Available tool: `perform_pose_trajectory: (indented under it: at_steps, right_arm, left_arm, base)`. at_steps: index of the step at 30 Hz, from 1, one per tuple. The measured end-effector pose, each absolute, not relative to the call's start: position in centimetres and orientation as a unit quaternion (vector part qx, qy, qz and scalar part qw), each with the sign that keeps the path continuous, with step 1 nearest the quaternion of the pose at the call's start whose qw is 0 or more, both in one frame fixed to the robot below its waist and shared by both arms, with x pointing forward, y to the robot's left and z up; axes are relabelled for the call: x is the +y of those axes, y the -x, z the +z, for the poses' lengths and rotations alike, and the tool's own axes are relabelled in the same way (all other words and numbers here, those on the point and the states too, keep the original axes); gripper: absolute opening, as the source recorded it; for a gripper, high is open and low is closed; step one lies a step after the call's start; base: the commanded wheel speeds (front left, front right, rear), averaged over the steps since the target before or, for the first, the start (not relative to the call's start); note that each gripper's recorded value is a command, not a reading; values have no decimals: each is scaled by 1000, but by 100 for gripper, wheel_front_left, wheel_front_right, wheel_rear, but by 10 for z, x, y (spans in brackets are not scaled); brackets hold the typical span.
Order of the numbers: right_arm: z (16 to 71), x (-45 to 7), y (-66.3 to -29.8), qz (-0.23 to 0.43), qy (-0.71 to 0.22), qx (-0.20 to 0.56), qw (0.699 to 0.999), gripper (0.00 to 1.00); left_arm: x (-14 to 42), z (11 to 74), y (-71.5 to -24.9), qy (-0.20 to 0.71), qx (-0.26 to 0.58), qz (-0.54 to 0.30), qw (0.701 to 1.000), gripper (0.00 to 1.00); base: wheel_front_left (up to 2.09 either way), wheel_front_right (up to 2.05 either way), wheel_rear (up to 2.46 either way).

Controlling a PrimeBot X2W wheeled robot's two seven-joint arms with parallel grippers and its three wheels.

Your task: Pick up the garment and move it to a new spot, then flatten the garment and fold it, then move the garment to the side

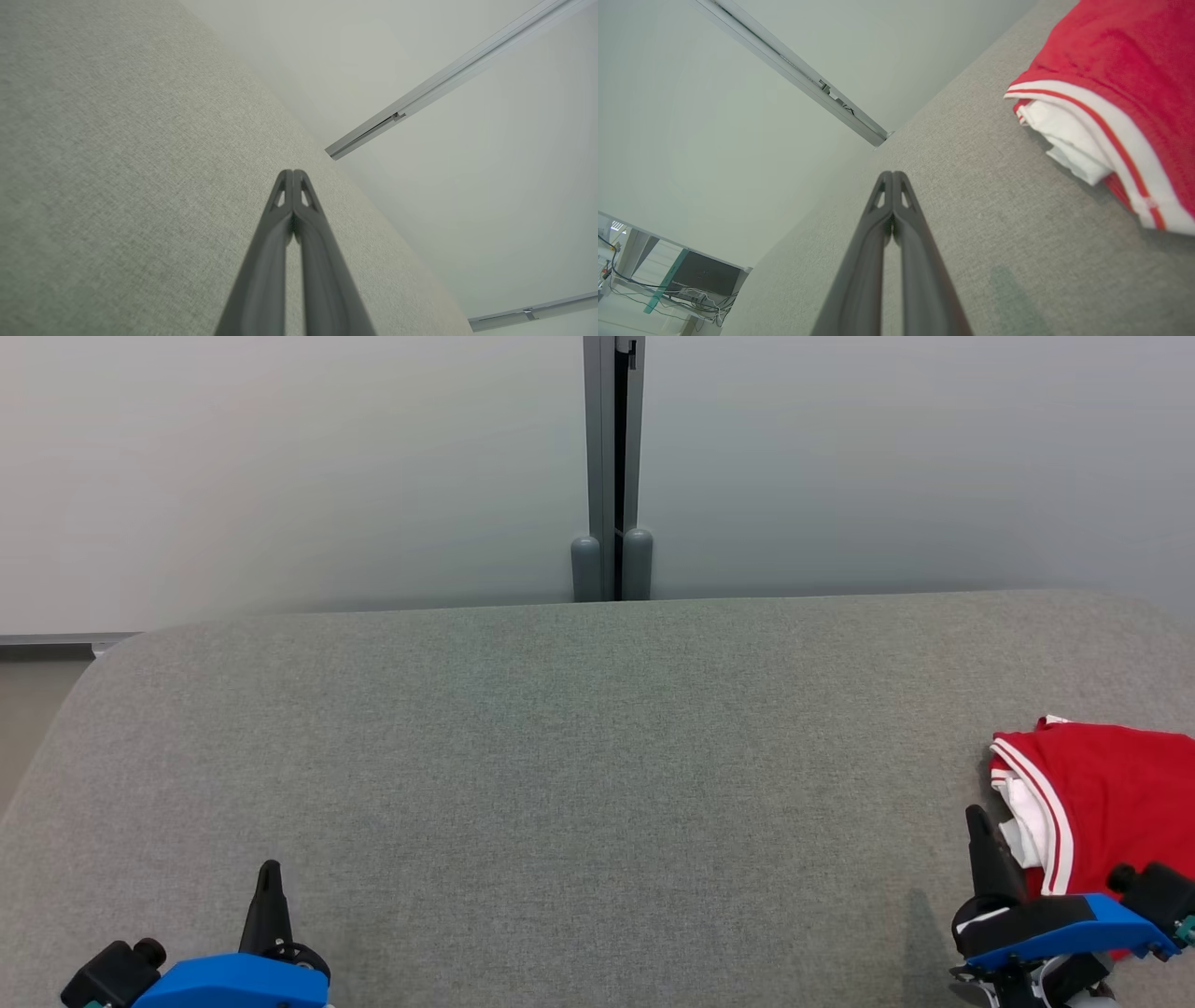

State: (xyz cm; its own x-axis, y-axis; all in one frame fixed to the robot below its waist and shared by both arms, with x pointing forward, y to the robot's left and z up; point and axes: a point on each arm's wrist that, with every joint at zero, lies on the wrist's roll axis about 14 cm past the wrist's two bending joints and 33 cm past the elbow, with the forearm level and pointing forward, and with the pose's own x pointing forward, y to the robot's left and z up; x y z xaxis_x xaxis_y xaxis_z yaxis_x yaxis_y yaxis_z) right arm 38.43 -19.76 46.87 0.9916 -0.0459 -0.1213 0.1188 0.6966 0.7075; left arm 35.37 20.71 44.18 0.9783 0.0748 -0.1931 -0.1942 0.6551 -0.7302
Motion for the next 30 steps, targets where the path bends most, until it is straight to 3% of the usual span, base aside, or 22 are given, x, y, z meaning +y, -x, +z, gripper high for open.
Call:
perform_pose_trajectory:
  at_steps: [30]
  right_arm:
    - [484,-199,-388,-37,-546,27,837,0]
  left_arm:
    - [205,467,-369,556,41,58,828,0]
  base:
    - [0,0,0]
